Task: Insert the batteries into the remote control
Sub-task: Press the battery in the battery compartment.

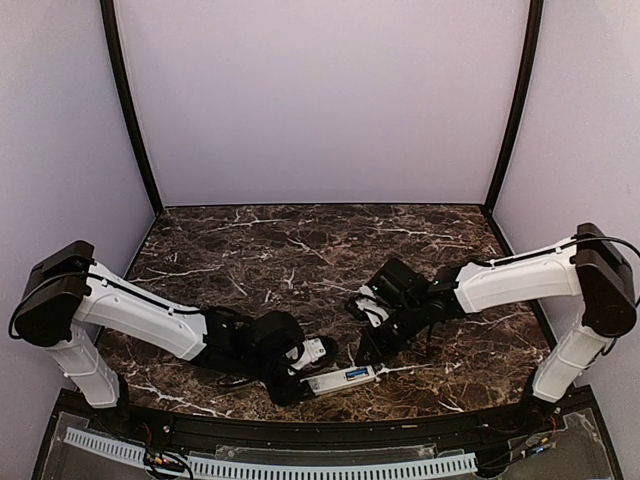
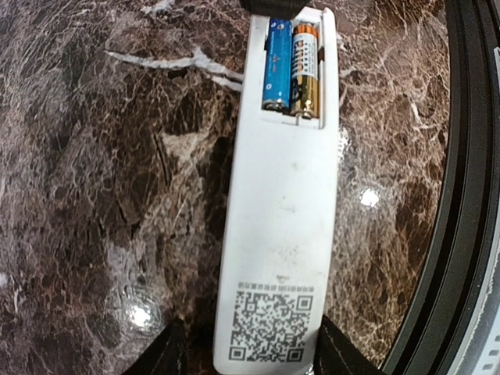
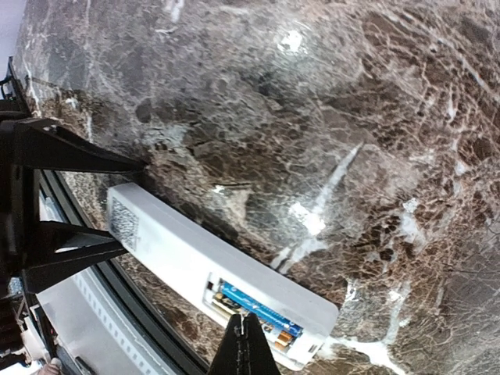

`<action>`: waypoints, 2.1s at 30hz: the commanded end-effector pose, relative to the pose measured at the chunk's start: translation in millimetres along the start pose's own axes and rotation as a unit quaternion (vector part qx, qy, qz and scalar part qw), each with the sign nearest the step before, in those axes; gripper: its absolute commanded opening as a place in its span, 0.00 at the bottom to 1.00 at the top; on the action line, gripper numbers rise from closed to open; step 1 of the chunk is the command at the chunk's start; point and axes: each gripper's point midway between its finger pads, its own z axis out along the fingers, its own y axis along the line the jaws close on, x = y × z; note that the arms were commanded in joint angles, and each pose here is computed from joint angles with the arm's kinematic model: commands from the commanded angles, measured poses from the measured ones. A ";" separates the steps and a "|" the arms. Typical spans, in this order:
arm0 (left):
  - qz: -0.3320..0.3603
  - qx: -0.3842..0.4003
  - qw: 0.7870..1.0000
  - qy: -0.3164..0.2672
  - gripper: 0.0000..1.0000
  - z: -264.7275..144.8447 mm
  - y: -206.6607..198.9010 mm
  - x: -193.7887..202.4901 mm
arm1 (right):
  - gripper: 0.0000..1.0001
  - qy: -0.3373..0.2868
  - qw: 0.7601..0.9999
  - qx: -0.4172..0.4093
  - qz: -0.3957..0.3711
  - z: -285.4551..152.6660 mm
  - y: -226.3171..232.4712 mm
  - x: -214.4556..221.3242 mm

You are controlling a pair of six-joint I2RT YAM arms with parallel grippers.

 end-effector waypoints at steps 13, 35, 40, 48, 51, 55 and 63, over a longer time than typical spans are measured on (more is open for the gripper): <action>0.003 -0.007 1.000 -0.021 0.55 -24.9 4.1 6.2 | 0.00 0.037 0.998 -0.058 -0.010 16.0 18.2 13.8; -0.005 -0.029 0.999 -0.035 0.56 -36.7 14.3 9.6 | 0.00 0.007 1.000 0.002 -0.015 -17.9 13.2 -4.3; -0.006 -0.031 0.999 -0.031 0.56 -37.1 15.8 13.8 | 0.00 0.027 1.000 0.009 0.011 -2.5 -2.8 11.8; -0.009 -0.032 0.999 -0.025 0.56 -34.2 16.9 16.7 | 0.00 0.073 0.995 0.049 0.035 25.5 -36.5 38.2; -0.009 -0.032 0.999 -0.022 0.56 -33.5 17.2 18.0 | 0.00 0.065 0.996 0.047 0.029 19.1 -31.3 33.0; -0.009 -0.032 0.999 -0.024 0.56 -34.2 17.0 16.2 | 0.00 0.049 0.998 0.034 0.012 3.6 -14.6 18.4; -0.006 -0.054 0.995 -0.078 0.58 -62.4 26.8 -9.5 | 0.16 -0.067 0.995 0.063 -0.036 -66.6 5.1 -55.2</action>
